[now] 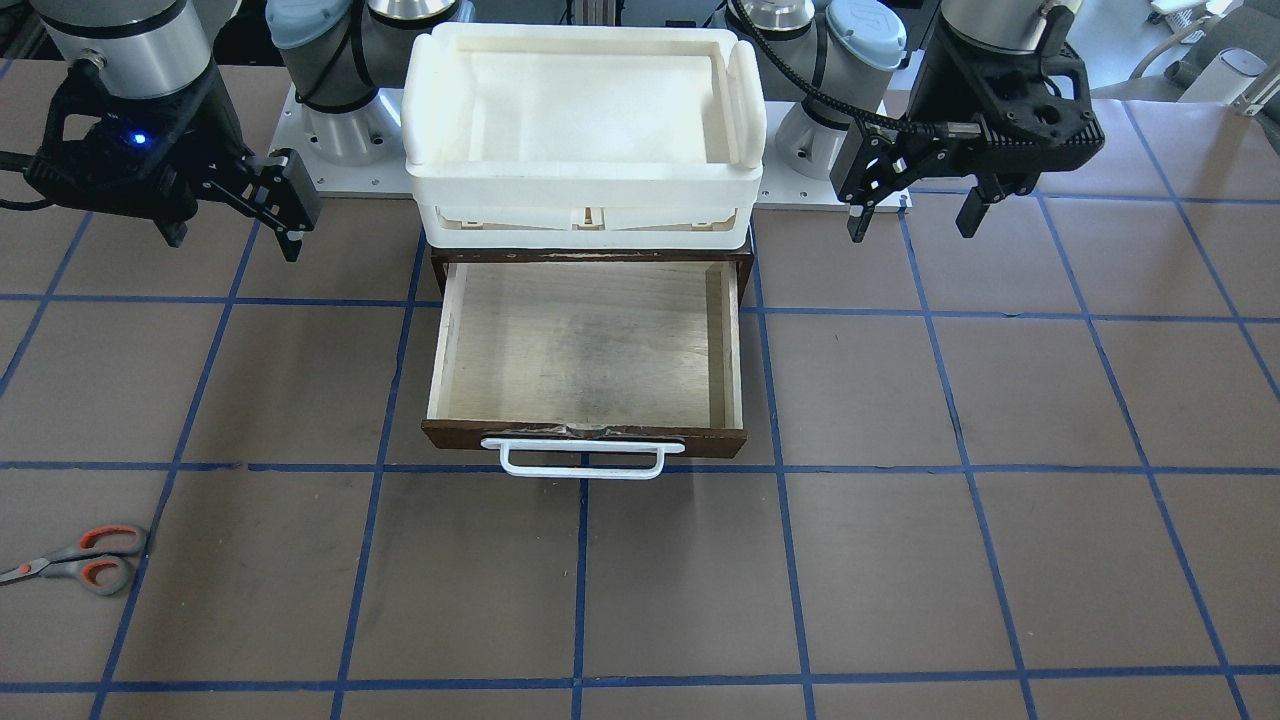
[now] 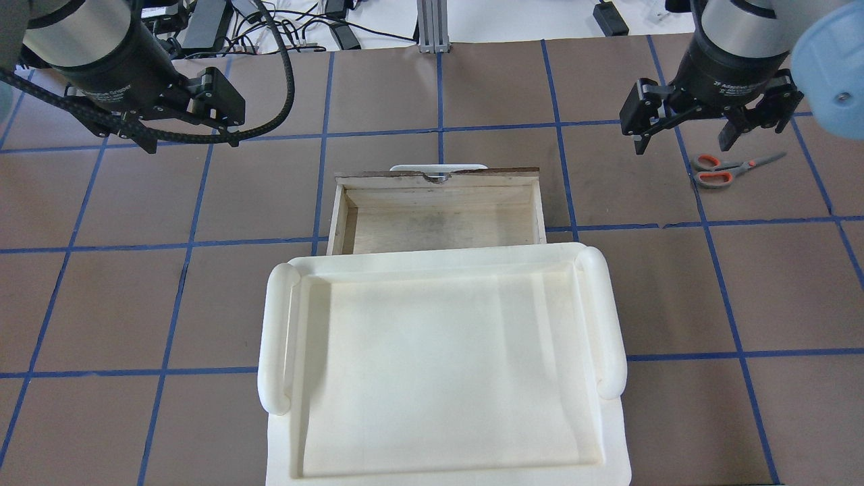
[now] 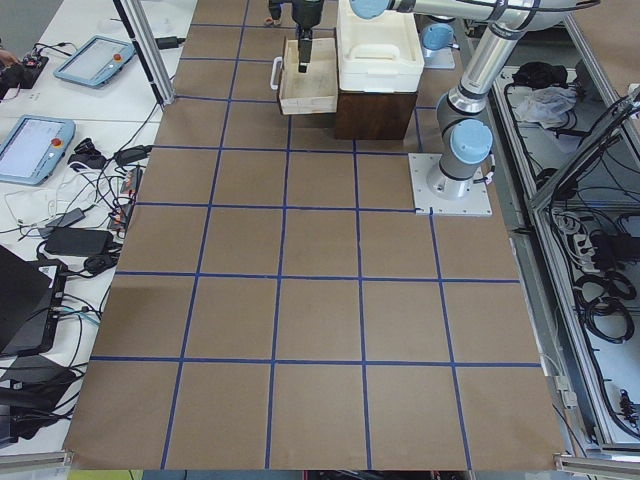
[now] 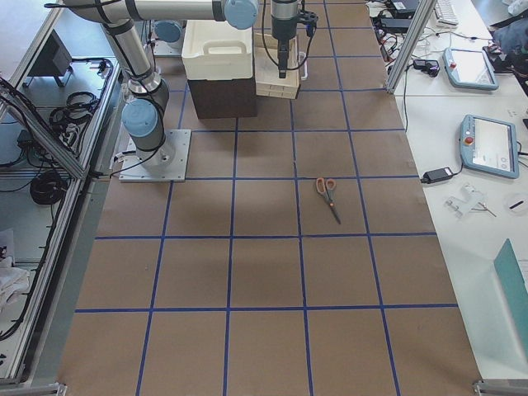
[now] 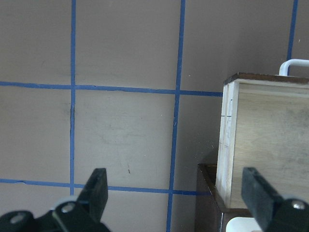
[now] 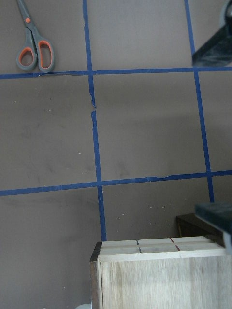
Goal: Put scissors in drawer and close it
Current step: 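Move the right gripper toward the grey-and-orange scissors beside the drawer box, then lower the right gripper over the scissors handles and align with them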
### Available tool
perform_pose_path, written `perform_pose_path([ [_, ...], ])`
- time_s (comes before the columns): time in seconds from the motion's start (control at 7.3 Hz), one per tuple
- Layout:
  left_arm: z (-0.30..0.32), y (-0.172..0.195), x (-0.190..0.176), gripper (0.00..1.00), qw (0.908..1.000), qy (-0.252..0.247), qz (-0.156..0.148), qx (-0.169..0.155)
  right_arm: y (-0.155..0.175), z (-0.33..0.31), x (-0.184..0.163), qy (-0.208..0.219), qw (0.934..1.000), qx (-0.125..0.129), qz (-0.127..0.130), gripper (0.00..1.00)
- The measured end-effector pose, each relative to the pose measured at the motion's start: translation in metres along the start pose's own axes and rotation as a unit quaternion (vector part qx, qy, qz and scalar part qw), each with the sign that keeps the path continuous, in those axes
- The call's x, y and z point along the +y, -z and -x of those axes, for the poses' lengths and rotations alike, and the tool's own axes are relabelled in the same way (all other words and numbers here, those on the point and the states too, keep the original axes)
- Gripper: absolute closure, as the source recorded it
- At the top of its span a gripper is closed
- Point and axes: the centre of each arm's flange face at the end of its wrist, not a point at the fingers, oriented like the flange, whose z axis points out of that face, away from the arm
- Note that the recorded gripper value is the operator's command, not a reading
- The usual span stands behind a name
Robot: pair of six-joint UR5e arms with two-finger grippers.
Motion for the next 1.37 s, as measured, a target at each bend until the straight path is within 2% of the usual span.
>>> perform_pose_path([
  [0.55,0.000,-0.001,0.003,0.00,1.0000,0.000,0.001,0.000,-0.001,-0.003,-0.001,0.002,1.0000,0.001,0.000,0.00],
  [0.82,0.000,-0.002,0.004,0.00,1.0000,-0.001,0.002,0.000,-0.001,-0.008,-0.003,0.026,0.9997,0.002,0.000,0.00],
  [0.96,0.000,-0.002,0.004,0.00,1.0000,-0.001,0.002,0.000,-0.003,-0.017,-0.006,0.066,0.9978,0.004,0.001,0.00],
  [1.1,0.000,-0.003,0.004,0.00,1.0000,0.001,0.002,0.000,-0.004,-0.028,-0.009,0.119,0.9929,0.007,0.001,0.00],
  [1.37,0.000,-0.003,0.005,0.00,1.0000,0.000,0.002,0.000,-0.008,-0.053,-0.015,0.208,0.9781,0.005,0.003,0.00],
])
